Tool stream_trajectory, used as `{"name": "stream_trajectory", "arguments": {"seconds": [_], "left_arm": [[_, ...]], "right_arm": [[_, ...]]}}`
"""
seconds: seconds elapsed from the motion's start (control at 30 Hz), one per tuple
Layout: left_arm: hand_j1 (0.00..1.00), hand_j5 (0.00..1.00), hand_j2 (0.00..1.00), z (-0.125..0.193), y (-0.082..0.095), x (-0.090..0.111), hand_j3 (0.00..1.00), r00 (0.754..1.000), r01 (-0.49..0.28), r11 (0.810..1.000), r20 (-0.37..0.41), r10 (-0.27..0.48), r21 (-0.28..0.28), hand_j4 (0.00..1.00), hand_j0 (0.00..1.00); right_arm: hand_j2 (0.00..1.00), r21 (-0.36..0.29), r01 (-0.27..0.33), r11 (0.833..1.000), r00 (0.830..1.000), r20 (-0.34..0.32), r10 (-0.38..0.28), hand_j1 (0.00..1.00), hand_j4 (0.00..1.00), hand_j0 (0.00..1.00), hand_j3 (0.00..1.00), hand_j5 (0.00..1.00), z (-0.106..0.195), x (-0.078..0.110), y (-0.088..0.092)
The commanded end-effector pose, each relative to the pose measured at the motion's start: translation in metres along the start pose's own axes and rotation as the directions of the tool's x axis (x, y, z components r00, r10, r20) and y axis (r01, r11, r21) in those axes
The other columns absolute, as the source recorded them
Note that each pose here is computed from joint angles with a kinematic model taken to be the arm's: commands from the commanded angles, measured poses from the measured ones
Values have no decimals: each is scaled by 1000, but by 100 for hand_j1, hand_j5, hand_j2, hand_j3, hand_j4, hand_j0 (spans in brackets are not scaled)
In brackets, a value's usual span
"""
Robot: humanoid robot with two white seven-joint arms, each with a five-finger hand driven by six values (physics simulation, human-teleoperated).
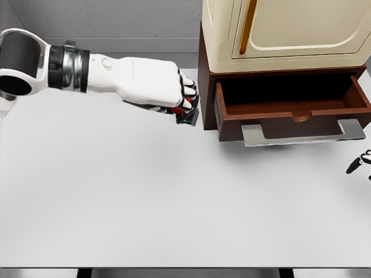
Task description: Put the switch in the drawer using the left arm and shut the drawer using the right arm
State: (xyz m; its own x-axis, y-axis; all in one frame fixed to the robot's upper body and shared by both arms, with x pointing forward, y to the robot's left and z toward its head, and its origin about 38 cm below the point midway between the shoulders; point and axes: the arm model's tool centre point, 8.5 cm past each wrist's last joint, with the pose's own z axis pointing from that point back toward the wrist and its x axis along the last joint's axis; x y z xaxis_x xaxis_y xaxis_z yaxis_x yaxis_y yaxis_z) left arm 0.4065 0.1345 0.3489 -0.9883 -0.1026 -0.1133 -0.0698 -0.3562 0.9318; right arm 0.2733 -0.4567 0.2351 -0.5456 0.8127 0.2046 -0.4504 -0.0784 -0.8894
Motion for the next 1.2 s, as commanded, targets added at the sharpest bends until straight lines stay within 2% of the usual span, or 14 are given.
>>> {"name": "stream_trajectory", "arguments": {"seconds": [0.0, 0.1, 0.17, 0.3, 0.4, 0.63, 0.73, 0.83, 0.9, 0.97, 1.03, 1.17], "left_arm": [[36, 36, 36, -12, 8, 3, 36, 1000, 2, 1000, 28, -3, 29, 36, 36], [36, 36, 36, -16, 27, 2, 36, 999, 25, 996, 30, -27, 88, 36, 36], [36, 36, 36, -19, 31, 3, 36, 999, 30, 995, 38, -34, 99, 36, 36], [36, 36, 36, -40, 30, -20, 36, 999, -37, 992, 25, 34, 124, 36, 36], [36, 36, 36, -67, 18, -45, 36, 990, -138, 981, 11, 138, 137, 36, 36], [36, 36, 36, -101, 31, -34, 36, 987, -149, 975, 78, 137, 166, 36, 36], [36, 36, 36, -111, 37, -29, 36, 987, -144, 974, 99, 128, 174, 36, 36], [36, 36, 36, -111, 44, -40, 36, 984, -174, 960, 83, 159, 221, 36, 36], [36, 36, 36, -113, 44, -42, 36, 983, -181, 958, 82, 167, 222, 36, 36], [36, 36, 36, -119, 37, -50, 36, 976, -217, 951, 72, 207, 219, 36, 36], [36, 36, 36, -121, 32, -57, 36, 975, -220, 953, 41, 217, 206, 36, 36], [36, 36, 36, -133, 35, -51, 36, 978, -210, 956, 57, 203, 203, 36, 36]], "right_arm": [[59, 0, 1, 1000, 1000, 1, -1, 59, 59, 59, 59, 59, 0, 0, -2], [59, 4, 6, 1000, 1000, 2, -6, 59, 59, 59, 59, 59, 0, 0, 0], [59, 3, 5, 1000, 1000, 2, -5, 59, 59, 59, 59, 59, 0, 0, -1], [60, 2, 4, 1000, 1000, 2, -4, 60, 60, 60, 60, 60, 0, 0, -1], [60, 0, 3, 1000, 1000, 2, -3, 60, 60, 60, 60, 60, 0, 0, -2], [59, -1, 0, 1000, 1000, 1, 0, 59, 59, 59, 59, 59, 0, 0, -3], [59, -24, 17, 1000, 1000, 12, -17, 59, 59, 59, 59, 59, 2, 1, -7], [59, -31, 14, 999, 1000, 15, -13, 59, 59, 59, 59, 59, 3, 0, -12], [59, -30, 10, 999, 1000, 15, -10, 59, 59, 59, 59, 59, 4, 0, -13], [59, -30, 10, 999, 1000, 15, -10, 59, 59, 59, 59, 59, 4, 0, -13], [59, -26, 7, 1000, 1000, 16, -7, 59, 59, 59, 59, 59, 3, 0, -14], [59, -28, 10, 1000, 1000, 17, -9, 59, 59, 59, 59, 59, 3, 1, -14]]}}
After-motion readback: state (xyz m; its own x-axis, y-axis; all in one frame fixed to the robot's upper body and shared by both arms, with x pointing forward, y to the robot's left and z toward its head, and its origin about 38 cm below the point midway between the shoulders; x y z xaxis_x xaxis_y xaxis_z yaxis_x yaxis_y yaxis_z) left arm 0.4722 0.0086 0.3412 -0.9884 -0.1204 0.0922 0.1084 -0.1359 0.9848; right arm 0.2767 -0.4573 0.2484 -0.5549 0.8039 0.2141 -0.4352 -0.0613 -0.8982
